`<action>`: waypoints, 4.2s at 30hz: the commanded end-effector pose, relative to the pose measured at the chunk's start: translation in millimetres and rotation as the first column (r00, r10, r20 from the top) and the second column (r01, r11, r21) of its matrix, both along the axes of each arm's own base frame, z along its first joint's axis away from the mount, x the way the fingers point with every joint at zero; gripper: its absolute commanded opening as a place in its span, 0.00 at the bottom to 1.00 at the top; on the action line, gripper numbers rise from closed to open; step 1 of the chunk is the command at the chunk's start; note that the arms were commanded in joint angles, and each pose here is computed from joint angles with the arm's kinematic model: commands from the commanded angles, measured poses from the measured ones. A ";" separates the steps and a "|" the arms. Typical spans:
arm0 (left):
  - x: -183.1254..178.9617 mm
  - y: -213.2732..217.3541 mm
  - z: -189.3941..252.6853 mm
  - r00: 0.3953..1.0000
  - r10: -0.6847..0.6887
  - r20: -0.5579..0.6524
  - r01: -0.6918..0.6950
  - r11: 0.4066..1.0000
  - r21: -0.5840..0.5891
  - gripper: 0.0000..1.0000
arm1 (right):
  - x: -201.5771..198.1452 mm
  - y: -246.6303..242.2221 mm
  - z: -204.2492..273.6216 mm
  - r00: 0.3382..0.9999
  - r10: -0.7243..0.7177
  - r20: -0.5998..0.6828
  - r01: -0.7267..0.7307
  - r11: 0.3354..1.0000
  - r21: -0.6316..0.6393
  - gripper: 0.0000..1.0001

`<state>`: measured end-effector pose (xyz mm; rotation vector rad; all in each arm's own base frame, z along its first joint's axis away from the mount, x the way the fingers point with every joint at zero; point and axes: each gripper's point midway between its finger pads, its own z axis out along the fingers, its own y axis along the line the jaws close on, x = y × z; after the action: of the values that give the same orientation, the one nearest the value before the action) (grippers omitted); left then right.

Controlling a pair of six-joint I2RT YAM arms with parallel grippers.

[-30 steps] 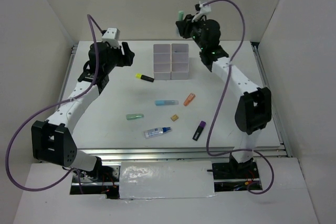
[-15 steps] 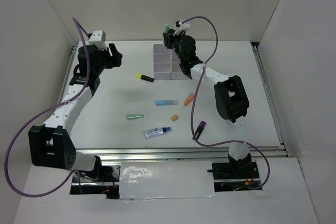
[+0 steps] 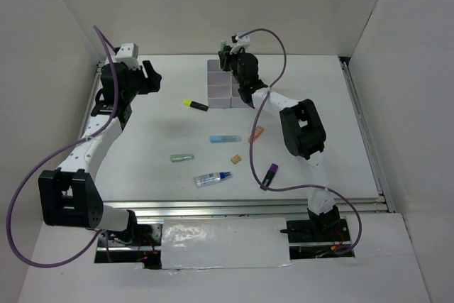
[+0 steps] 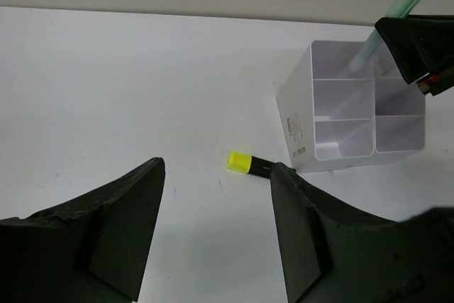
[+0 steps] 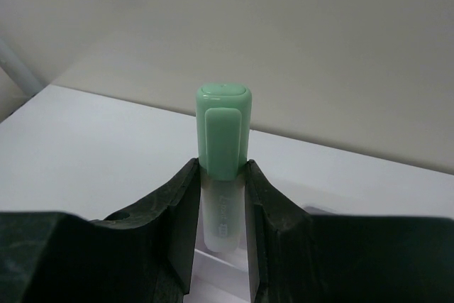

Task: Sort the stationery into containers
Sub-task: Place the stationery in the storage box, then pick up the stationery from the center of the board, then place the stationery in the storage box.

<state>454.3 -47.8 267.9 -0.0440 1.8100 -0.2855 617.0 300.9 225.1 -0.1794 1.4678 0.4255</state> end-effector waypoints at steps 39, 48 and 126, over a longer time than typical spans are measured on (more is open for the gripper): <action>-50.0 -89.3 -49.1 0.792 -0.590 -0.157 0.576 0.808 -0.126 0.90 | -222.3 -26.0 -53.4 0.490 0.455 -0.744 -0.866 0.151 -0.478 0.49; -53.6 -49.5 -47.0 0.879 -0.441 -0.179 0.427 0.897 -0.115 0.98 | -248.2 2.8 -144.5 0.402 0.320 -0.858 -0.894 -0.065 -0.443 0.70; -61.9 27.3 -66.2 0.975 -0.118 -0.190 0.125 0.992 0.028 0.99 | -18.5 -4.3 101.2 0.988 -0.031 0.148 -0.012 0.960 0.281 0.00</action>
<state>387.0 -26.2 185.9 0.0639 2.0530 -0.3752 594.5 300.0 283.8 -0.0316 1.3845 0.5715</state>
